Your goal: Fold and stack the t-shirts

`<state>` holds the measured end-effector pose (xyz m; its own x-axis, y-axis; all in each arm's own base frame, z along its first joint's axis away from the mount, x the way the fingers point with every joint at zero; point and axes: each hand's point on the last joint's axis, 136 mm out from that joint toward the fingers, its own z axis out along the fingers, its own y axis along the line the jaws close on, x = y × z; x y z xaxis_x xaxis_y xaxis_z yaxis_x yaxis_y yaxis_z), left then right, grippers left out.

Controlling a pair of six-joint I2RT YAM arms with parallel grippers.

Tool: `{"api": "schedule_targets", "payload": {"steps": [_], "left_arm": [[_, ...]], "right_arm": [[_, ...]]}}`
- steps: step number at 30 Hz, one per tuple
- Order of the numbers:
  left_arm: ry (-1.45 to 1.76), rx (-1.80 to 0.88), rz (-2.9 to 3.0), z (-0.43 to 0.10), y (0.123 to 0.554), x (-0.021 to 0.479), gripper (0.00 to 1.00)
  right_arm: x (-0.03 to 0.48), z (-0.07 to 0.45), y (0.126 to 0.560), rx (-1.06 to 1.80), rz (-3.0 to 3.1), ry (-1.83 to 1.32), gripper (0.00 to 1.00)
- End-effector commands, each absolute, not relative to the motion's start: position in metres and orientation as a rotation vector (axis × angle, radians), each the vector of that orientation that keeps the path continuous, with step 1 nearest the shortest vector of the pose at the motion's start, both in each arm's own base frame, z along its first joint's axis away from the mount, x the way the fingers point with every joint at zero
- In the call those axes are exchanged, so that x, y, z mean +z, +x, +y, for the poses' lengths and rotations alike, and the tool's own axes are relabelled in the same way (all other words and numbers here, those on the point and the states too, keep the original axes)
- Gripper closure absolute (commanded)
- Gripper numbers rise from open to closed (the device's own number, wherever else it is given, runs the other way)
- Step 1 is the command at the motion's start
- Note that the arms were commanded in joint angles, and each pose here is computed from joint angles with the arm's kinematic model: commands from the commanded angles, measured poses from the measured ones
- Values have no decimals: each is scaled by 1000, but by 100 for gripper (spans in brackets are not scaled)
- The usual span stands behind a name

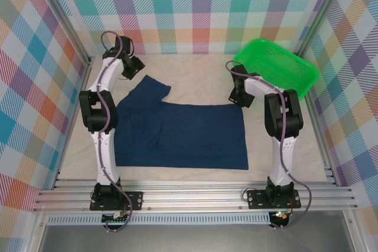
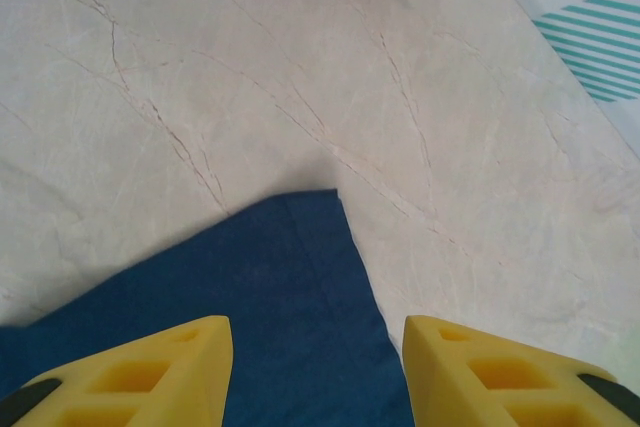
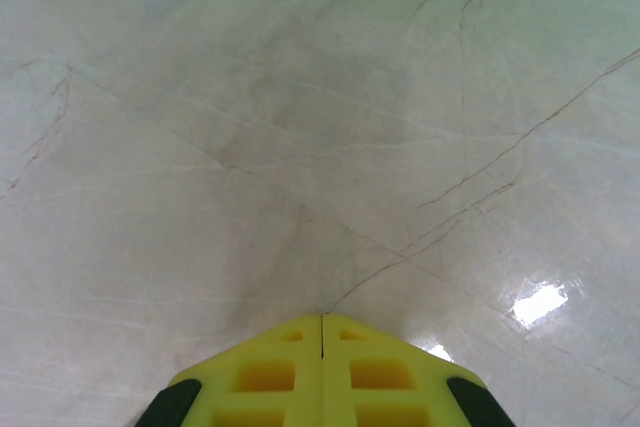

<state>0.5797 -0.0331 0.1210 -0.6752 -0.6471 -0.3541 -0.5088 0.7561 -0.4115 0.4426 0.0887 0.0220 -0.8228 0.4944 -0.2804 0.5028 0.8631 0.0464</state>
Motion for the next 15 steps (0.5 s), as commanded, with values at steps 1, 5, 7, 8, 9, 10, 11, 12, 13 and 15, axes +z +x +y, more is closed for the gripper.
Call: {"api": "schedule_targets", "payload": {"steps": [1,5,7,8,9,10,11,12,13,15], "left_arm": [[-827,-327,2421,-33,598,122,51],[-720,-235,2384,-32,618,117,51],[-680,-220,2384,-36,626,110,51],[-676,-204,2391,-36,628,106,52],[-669,-189,2399,-37,630,102,52],[-655,-183,2405,-38,632,99,52],[-640,-175,2408,-41,634,96,52],[-617,-156,2410,-43,637,92,52],[-594,-139,2414,-45,638,88,51],[-571,-105,2432,-47,639,78,51]], "right_arm": [[32,89,439,-24,2762,746,100],[34,94,439,18,2768,752,100],[36,96,438,40,2771,761,100],[36,97,438,51,2771,763,100],[37,99,436,64,2773,764,100],[37,100,436,71,2775,768,100],[37,100,435,76,2775,771,100],[37,100,433,79,2778,775,100],[37,101,432,85,2778,777,100],[36,101,429,92,2784,779,100]]}}
